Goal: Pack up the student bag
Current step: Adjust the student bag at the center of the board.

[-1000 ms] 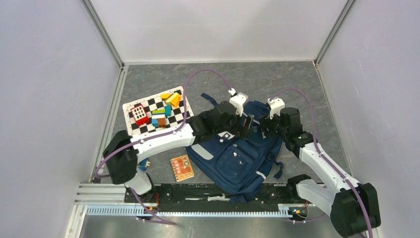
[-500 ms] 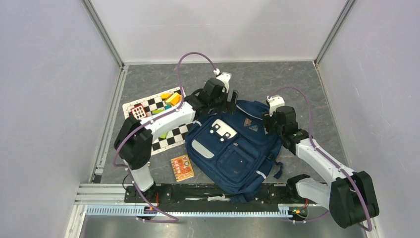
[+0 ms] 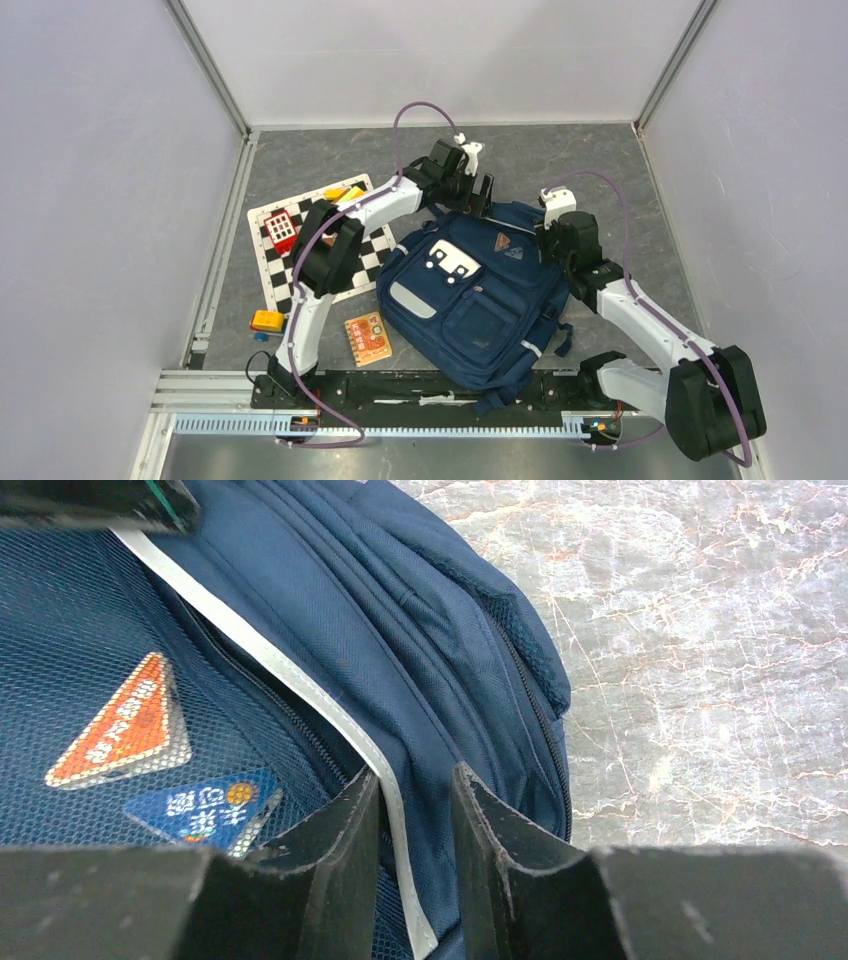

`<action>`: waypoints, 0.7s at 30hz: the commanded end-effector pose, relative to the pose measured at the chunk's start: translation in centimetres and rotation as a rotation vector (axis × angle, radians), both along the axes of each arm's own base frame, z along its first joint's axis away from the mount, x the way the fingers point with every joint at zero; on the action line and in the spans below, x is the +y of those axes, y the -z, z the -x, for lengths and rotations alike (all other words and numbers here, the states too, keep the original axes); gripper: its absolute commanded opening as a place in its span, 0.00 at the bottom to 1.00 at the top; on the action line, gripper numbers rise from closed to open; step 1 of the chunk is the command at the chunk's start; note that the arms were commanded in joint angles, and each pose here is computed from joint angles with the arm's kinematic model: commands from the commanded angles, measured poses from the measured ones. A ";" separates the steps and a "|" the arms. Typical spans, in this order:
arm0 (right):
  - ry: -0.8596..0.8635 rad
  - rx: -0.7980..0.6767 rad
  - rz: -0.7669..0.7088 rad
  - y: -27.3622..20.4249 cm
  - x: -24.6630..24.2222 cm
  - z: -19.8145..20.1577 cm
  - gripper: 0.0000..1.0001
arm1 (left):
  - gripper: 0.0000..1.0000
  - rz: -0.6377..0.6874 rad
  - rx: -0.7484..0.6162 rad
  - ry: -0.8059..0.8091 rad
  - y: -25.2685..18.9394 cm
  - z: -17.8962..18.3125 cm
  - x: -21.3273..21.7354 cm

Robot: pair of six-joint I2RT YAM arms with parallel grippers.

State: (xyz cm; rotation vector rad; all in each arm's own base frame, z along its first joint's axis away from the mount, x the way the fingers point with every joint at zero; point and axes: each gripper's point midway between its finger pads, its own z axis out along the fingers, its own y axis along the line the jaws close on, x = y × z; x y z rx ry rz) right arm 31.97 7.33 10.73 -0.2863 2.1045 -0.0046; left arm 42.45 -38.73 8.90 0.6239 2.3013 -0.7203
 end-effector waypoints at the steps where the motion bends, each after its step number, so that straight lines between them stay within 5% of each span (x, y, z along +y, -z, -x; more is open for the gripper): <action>1: 0.049 -0.126 -0.043 -2.6 -0.7 -0.7 0.35 | 1.00 0.015 0.065 0.113 1.6 1.2 -1.3; 3: 0.022 -0.145 -0.067 -2.8 -0.1 -0.6 0.37 | 0.94 0.027 0.093 0.121 2.3 1.7 -1.5; 10: 0.001 -0.142 -0.029 -2.4 0.2 -2.2 0.30 | 0.25 0.148 0.122 0.127 0.6 3.0 -2.5; 13: -0.017 -0.132 0.009 -1.8 0.2 -2.8 0.26 | 0.06 0.181 0.102 0.123 -1.0 3.5 -2.4; 17: -0.036 -0.150 -0.023 -3.1 1.0 -3.3 0.01 | 0.02 0.262 0.017 0.114 -5.7 3.8 -2.1; 21: -0.061 -0.293 -0.102 -8.2 1.8 -3.5 0.00 | 0.02 0.418 -0.177 0.105 -15.1 4.3 -1.5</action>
